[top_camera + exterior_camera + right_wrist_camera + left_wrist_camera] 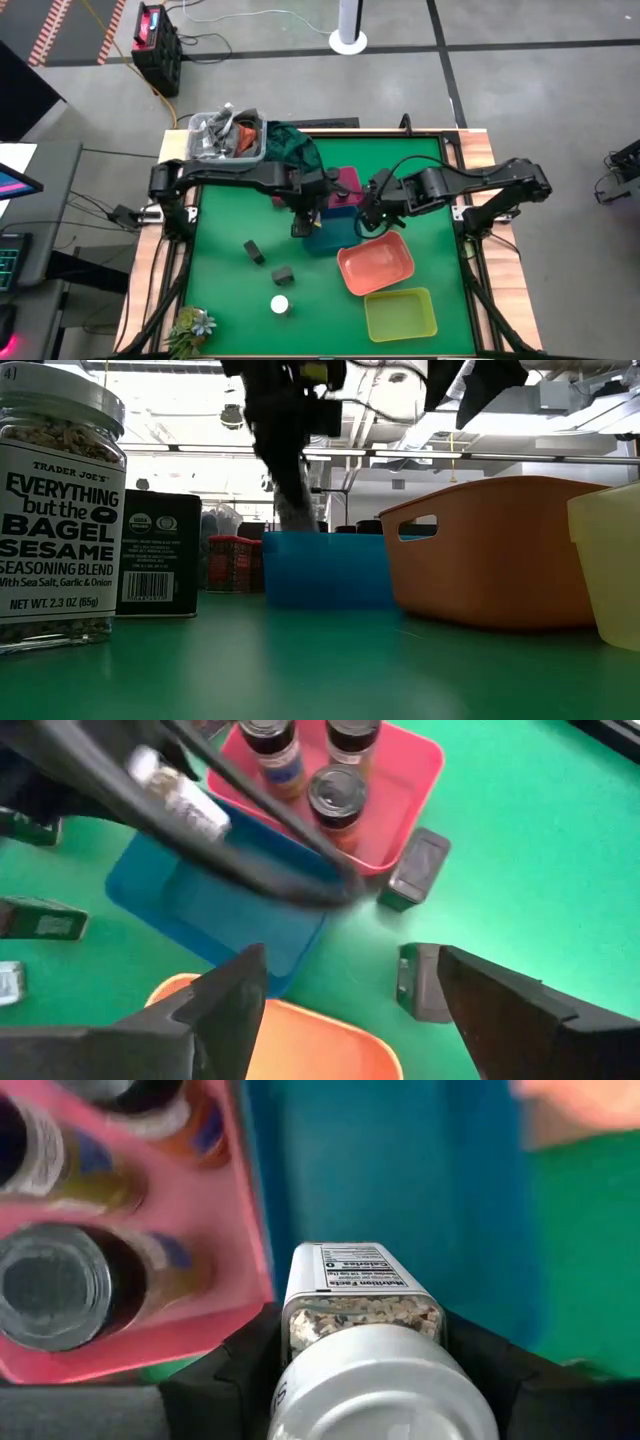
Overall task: Sort spices by type
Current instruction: Put the bottom white seasoning bottle into the blue bin, then put the white seasoning bottle into the blue bin
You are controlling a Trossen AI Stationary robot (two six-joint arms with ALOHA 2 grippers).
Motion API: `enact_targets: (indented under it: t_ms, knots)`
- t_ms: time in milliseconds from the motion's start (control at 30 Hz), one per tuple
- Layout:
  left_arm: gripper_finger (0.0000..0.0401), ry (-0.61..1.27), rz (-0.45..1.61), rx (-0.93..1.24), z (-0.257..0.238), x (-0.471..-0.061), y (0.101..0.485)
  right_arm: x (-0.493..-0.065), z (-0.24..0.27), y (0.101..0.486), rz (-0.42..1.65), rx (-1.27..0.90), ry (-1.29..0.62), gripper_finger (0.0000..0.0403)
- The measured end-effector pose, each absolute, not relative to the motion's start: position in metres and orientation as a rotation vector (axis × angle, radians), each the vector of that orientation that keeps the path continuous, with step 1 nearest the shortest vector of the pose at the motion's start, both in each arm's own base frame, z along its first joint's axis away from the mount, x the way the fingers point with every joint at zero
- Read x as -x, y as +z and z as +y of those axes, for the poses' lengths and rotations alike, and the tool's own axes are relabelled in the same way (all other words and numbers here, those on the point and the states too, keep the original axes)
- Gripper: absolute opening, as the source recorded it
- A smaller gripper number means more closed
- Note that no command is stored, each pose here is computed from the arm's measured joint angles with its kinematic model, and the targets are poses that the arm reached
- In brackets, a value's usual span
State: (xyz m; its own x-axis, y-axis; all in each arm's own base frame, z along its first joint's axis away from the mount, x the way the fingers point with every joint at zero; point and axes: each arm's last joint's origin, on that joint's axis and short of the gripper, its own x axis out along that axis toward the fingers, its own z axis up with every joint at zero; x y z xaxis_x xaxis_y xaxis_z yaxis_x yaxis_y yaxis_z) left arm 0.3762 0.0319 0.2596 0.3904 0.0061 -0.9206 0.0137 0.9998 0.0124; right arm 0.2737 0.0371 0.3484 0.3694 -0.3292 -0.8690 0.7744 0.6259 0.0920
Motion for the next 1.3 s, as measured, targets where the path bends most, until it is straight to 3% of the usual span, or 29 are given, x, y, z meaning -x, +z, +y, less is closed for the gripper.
enact_targets:
  t_ms: [233,400,567,800,1033,1167,1300]
  knots:
    - [0.0204,-0.041,1.257,-0.084,0.022,-0.387,0.231,-0.274,0.035,0.348,0.965,-0.492,-0.726,0.0315]
    - [0.0243,-0.019,1.262,-0.054,0.017,-0.388,0.23,-0.274,0.035,0.348,0.984,-0.436,-0.692,0.0315]
    - [0.0281,0.036,1.241,-0.005,0.018,-0.389,0.258,-0.273,0.035,0.35,0.992,-0.397,-0.665,0.0315]
    - [0.0282,0.116,1.167,0.079,0.008,-0.366,0.318,-0.248,0.028,0.367,0.969,-0.365,-0.679,0.0315]
    - [0.0275,0.006,1.114,0.171,-0.069,-0.325,0.348,-0.204,0.033,0.388,0.765,-0.291,-0.688,0.0315]
    - [0.0275,-0.027,1.11,0.312,-0.135,-0.317,0.342,-0.193,0.042,0.37,0.709,-0.276,-0.609,0.0315]
    - [0.0275,-0.02,1.059,0.269,-0.187,-0.31,0.329,-0.191,0.057,0.354,0.648,-0.309,-0.523,0.0315]
